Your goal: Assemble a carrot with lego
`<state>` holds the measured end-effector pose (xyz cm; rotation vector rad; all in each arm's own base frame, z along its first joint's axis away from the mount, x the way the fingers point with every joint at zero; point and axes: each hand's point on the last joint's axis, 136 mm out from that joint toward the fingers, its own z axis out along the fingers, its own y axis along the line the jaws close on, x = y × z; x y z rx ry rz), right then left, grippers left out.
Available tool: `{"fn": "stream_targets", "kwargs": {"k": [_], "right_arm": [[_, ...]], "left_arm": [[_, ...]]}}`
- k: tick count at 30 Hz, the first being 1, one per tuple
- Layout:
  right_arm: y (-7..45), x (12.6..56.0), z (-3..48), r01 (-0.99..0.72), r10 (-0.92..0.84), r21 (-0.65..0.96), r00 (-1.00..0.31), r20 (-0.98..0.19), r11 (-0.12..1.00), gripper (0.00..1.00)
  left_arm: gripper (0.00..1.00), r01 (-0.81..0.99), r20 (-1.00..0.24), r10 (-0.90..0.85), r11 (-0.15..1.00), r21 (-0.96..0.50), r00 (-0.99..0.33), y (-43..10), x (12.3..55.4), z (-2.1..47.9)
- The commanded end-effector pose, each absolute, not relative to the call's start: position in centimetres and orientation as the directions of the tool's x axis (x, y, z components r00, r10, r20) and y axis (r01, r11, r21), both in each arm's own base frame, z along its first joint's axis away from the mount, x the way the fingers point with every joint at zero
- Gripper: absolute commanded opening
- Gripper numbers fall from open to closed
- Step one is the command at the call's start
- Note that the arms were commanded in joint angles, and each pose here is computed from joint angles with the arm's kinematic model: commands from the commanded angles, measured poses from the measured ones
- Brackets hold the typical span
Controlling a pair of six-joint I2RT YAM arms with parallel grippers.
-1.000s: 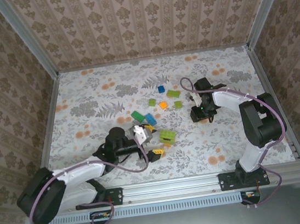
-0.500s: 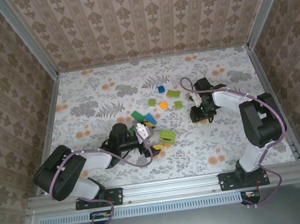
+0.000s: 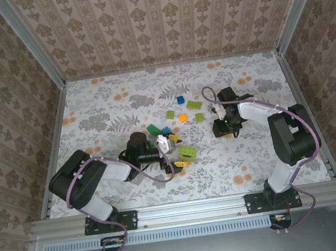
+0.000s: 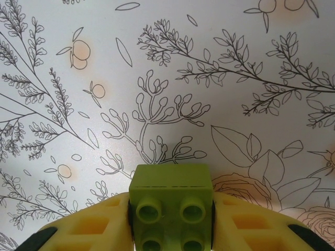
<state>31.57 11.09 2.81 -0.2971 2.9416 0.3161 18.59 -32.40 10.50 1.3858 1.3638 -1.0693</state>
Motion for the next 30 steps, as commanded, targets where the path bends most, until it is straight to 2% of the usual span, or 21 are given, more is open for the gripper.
{"fn": "stream_targets", "kwargs": {"k": [1,15,20,25,30], "right_arm": [[11.8,31.3,3.1,-0.218,-0.18,0.225,-0.968,-0.177,0.95,0.36],[11.6,30.9,2.3,-0.209,-0.179,0.223,-0.973,-0.148,0.952,0.35],[11.8,31.0,2.2,-0.21,-0.18,0.228,-0.973,-0.148,0.951,0.35],[11.8,30.9,2.3,-0.21,-0.179,0.23,-0.972,-0.149,0.95,0.35],[11.8,30.9,2.6,-0.211,-0.177,0.231,-0.972,-0.157,0.95,0.35]], "left_arm": [[1.0,0.996,-0.985,0.151,-0.048,0.078,0.084,-33.1,18.7,12.0],[0.88,0.992,-0.996,0.08,-0.119,0.04,0.05,-33.6,18.8,11.6],[0.81,0.99,-0.996,0.08,-0.134,0.031,0.042,-33.6,18.7,11.5],[0.79,0.989,-0.996,0.086,-0.145,0.018,0.031,-33.8,18.6,11.1],[0.68,0.988,-0.996,0.092,-0.154,0.005,0.02,-34.2,18.6,10.7]]}}
